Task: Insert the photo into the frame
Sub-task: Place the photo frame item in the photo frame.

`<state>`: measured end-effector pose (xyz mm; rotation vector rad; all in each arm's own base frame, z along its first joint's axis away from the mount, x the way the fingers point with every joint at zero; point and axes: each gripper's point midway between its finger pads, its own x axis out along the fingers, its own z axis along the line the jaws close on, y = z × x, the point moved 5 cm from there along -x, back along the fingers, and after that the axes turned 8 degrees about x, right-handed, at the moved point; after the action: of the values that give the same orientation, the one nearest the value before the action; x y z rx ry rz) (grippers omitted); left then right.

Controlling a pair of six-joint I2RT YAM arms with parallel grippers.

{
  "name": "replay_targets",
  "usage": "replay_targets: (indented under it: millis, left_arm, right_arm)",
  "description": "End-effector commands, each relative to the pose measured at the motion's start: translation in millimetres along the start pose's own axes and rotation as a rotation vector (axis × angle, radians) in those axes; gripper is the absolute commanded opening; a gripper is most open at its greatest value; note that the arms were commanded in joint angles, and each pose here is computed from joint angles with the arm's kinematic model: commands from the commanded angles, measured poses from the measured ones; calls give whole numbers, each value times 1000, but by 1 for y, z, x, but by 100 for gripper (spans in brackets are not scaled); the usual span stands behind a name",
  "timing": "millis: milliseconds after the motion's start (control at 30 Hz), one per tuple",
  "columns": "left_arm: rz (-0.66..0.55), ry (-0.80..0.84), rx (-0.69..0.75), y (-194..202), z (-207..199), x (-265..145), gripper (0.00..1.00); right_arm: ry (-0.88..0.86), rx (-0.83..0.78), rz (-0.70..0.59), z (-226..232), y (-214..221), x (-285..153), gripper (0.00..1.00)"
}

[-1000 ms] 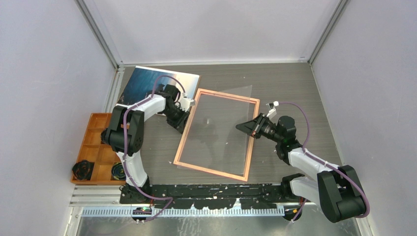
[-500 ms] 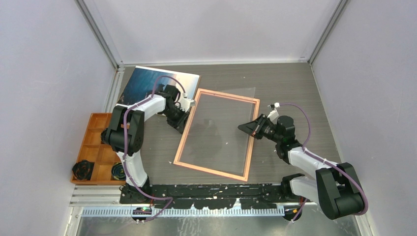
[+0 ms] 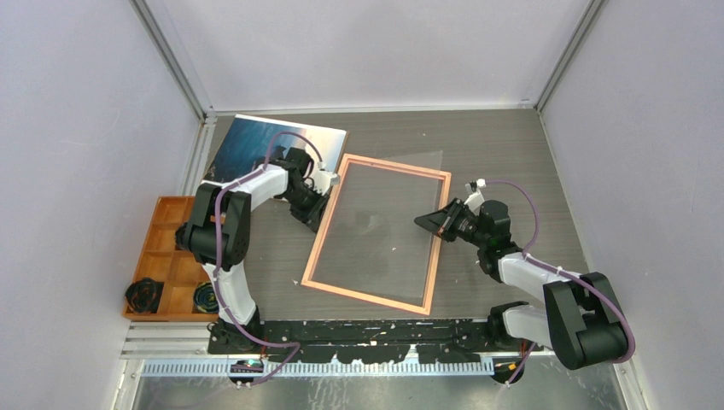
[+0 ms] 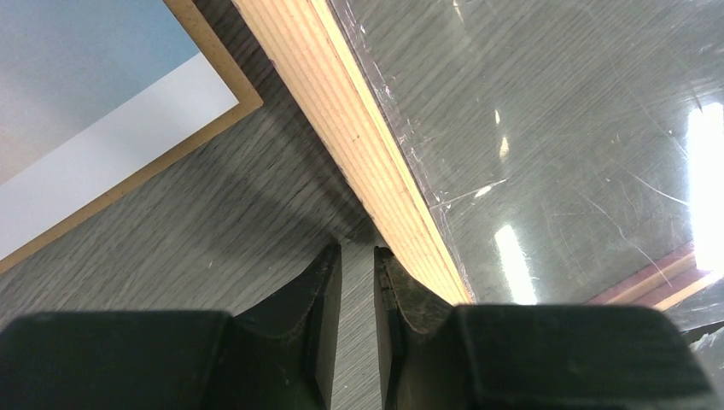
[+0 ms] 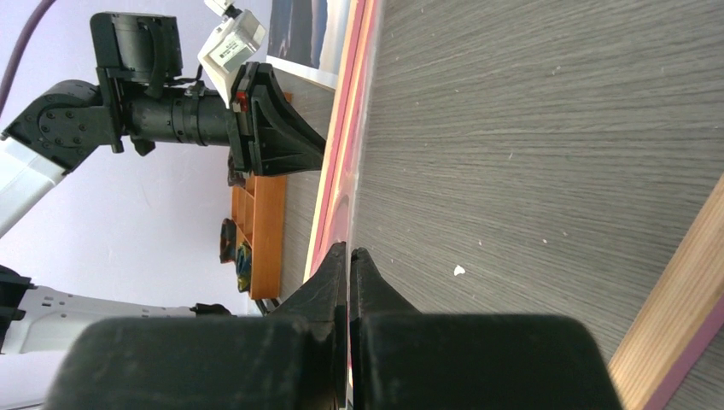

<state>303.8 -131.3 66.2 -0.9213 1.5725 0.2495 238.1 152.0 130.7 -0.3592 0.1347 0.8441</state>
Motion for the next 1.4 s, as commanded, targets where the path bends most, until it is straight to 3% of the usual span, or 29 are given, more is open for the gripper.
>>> replay_targets:
  millis: [0,433,1067,1367]
  left_arm:
    - [91,82,-15,22,-15,23,23]
    - [90,88,-8,22,-17,23,21]
    - [74,121,-10,20,-24,22,18]
    - [58,147,-10,18,-30,16,15]
  right_arm:
    - [-116,-59,-38,26,-12,2,1]
    - [-209,35,-53,42,-18,6,1]
    - [-204,171,-100,40,-21,7,1]
    - [8,163,-148,10,-19,4,1]
